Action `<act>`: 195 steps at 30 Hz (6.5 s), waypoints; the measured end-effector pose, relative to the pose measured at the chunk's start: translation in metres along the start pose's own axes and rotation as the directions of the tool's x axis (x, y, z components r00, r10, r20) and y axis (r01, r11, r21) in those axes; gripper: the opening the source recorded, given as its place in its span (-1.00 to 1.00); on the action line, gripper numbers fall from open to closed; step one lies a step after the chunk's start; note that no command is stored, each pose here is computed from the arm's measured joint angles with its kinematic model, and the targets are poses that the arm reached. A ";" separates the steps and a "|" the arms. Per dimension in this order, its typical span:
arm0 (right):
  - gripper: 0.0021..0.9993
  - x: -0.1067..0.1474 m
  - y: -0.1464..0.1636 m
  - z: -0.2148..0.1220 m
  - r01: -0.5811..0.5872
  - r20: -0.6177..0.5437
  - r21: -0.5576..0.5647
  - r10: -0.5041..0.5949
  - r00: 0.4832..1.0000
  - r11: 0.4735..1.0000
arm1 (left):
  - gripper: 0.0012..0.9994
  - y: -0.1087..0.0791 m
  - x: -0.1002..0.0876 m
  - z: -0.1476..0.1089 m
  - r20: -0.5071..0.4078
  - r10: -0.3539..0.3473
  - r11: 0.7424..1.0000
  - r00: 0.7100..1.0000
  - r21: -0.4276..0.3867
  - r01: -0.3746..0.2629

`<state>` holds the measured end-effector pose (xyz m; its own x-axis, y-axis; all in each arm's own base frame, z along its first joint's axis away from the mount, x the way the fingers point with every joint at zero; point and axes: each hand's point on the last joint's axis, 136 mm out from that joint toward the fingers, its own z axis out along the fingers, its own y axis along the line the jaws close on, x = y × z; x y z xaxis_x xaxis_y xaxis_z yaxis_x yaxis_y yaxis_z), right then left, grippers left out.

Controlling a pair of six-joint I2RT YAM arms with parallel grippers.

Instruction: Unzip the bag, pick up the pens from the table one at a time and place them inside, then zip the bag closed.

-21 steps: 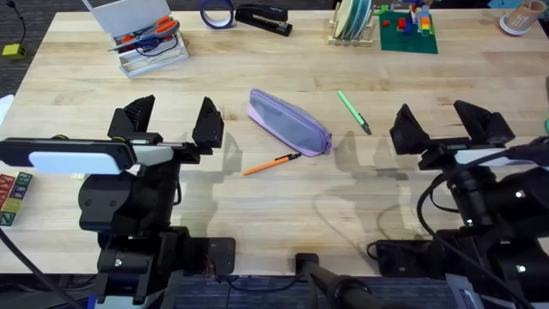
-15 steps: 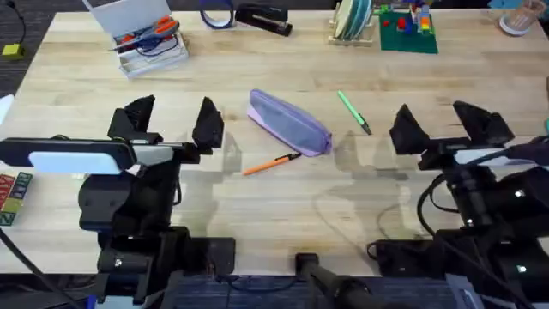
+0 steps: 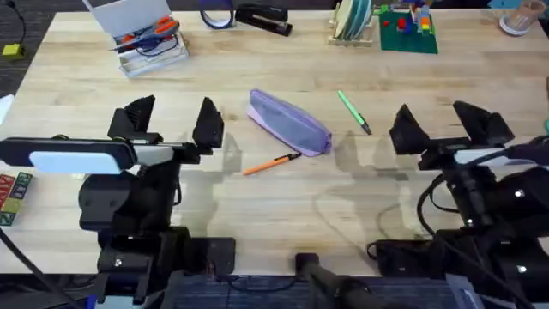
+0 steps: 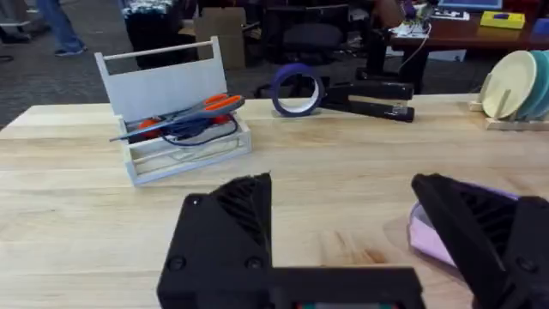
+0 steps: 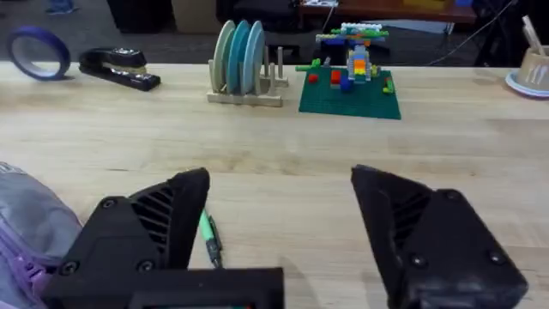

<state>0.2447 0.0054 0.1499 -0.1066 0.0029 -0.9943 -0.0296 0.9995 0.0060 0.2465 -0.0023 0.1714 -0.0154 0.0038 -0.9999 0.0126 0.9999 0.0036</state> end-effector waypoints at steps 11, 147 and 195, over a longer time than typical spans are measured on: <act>0.99 0.022 -0.001 -0.023 0.008 -0.302 0.004 -0.007 0.953 1.000 | 0.99 -0.002 -0.017 -0.012 -0.090 -0.001 1.000 0.996 0.012 0.002; 0.99 -0.078 0.013 0.024 -0.043 -0.678 -0.069 -0.015 0.735 0.997 | 0.99 -0.110 0.066 0.108 0.086 0.676 0.200 0.732 0.934 -0.295; 0.99 -0.075 0.040 0.015 -0.222 -0.714 -0.113 0.077 0.696 0.969 | -0.92 -0.127 0.076 0.104 0.087 0.570 0.172 0.817 0.960 -0.222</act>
<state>0.2663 0.0452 0.2233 -0.7859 0.0571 -0.6157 -0.1169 0.9641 0.2385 0.3478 -0.1299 0.0936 0.0819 0.5717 -0.8163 0.9651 0.1591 0.2082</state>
